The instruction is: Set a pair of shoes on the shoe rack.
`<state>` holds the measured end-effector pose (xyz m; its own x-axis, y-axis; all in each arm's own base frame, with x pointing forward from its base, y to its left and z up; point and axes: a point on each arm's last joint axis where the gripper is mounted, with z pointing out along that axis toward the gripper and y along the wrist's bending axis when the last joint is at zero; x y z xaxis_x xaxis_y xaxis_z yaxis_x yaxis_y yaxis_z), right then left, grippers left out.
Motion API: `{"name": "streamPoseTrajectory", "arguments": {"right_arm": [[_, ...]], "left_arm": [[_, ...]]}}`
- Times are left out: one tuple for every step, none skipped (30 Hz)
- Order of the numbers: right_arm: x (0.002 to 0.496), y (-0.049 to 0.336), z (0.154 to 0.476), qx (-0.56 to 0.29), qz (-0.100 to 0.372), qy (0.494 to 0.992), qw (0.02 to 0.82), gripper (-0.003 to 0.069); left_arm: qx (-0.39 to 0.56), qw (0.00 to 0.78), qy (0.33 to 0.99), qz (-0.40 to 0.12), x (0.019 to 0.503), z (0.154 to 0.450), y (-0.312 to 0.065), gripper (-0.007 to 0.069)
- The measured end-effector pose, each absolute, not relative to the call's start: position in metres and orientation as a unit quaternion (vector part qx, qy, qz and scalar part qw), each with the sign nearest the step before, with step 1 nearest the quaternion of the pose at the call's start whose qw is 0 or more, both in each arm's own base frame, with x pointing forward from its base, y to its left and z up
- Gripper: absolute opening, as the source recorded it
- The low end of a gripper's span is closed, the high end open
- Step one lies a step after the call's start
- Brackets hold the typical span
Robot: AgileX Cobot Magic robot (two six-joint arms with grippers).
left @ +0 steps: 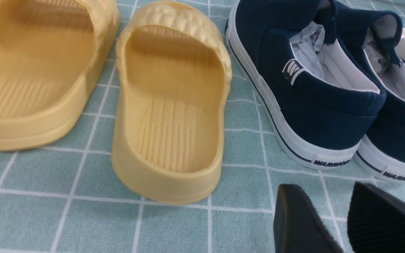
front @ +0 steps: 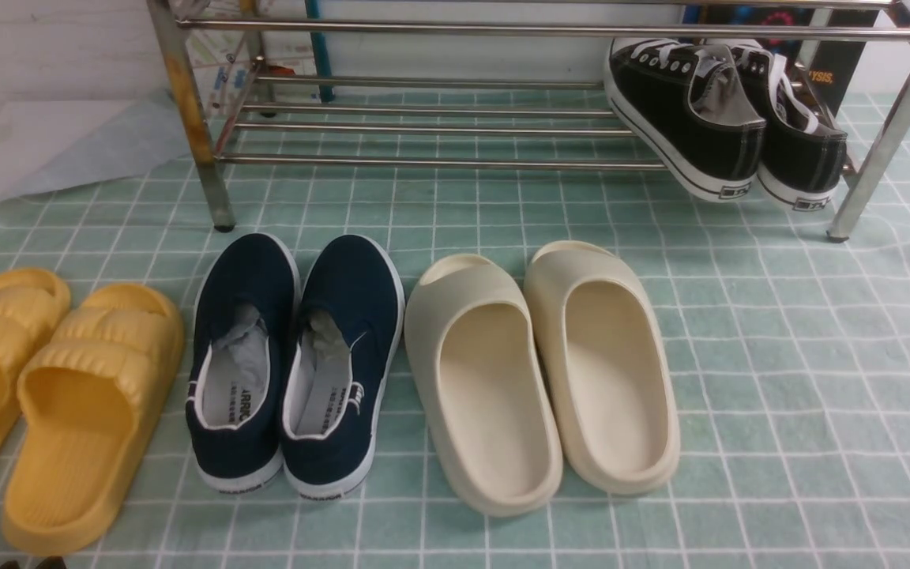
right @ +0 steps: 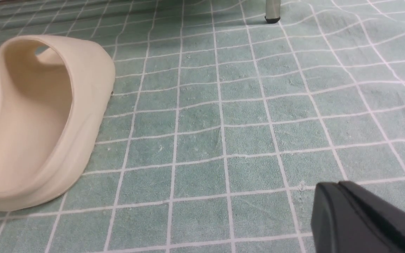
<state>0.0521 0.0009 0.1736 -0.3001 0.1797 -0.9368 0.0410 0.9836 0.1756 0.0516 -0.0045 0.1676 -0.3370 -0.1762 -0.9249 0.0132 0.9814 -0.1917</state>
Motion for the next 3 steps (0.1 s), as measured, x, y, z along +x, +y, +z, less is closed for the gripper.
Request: {"name": "streamPoseTrajectory", "arguments": {"right_arm": [[0.0521,0.0009,0.1736,0.069,0.059,0.804,0.588,0.0022],[0.0521,0.0009,0.1736,0.069,0.059,0.804,0.588,0.0022],[0.0521,0.0009,0.1736,0.069,0.059,0.804,0.588,0.0023]], "left_arm": [[-0.05,0.574,0.813,-0.083,0.0516,0.1676,-0.0045,0.0239],[-0.05,0.574,0.813,-0.083,0.0516,0.1676,-0.0045,0.0239],[-0.05,0.574,0.813,-0.083,0.0516,0.1676,-0.0045,0.0239]]}}
